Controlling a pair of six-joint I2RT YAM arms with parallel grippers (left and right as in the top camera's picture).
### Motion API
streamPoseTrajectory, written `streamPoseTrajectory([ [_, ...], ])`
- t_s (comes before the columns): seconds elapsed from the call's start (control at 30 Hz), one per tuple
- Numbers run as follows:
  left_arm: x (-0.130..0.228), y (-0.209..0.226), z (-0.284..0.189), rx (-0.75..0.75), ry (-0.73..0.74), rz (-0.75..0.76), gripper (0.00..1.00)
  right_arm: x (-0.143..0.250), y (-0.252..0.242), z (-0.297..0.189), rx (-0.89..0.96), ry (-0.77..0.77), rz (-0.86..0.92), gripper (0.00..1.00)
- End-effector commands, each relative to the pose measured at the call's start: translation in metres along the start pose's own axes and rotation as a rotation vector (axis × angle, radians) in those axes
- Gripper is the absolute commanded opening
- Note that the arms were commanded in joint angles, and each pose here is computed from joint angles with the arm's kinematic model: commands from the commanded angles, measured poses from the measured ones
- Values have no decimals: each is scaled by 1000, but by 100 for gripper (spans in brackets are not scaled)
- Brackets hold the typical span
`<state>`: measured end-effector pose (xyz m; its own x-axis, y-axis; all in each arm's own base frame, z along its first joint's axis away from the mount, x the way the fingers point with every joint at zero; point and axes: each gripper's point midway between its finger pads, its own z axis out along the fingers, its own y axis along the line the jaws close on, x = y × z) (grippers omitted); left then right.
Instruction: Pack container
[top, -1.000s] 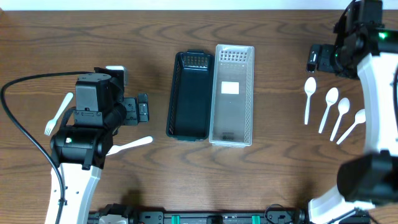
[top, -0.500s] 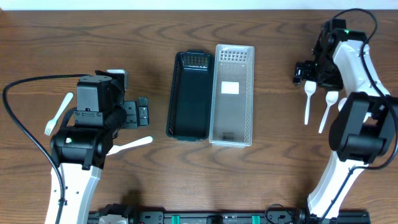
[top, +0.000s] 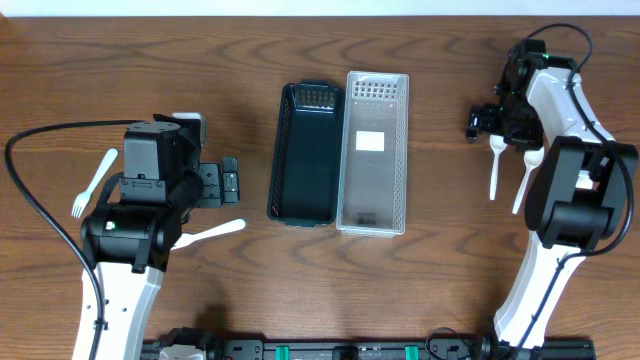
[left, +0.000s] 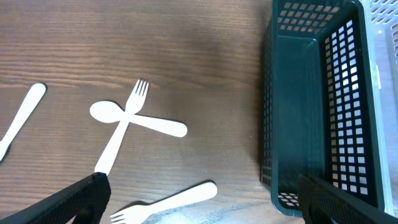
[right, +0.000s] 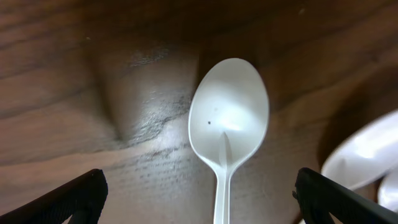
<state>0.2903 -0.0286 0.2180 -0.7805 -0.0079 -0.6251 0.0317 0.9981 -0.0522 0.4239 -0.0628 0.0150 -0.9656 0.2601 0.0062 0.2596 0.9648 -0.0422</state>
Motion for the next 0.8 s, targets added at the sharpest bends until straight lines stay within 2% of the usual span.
streamPoseTrajectory([
  [0.0,-7,0,-6,1,-22,11,98,5,-4,16,8,42,0,99],
  [0.13,-7,0,-6,1,-22,11,98,8,-4,21,10,57,-1,99],
  [0.33,-6,0,-6,1,-21,11,98,17,-3,29,5,99,6,93],
  [0.53,-6,0,-6,1,-20,11,98,38,-5,43,12,159,4,85],
  [0.77,-6,0,-6,1,-20,11,98,59,-7,59,19,215,2,70],
])
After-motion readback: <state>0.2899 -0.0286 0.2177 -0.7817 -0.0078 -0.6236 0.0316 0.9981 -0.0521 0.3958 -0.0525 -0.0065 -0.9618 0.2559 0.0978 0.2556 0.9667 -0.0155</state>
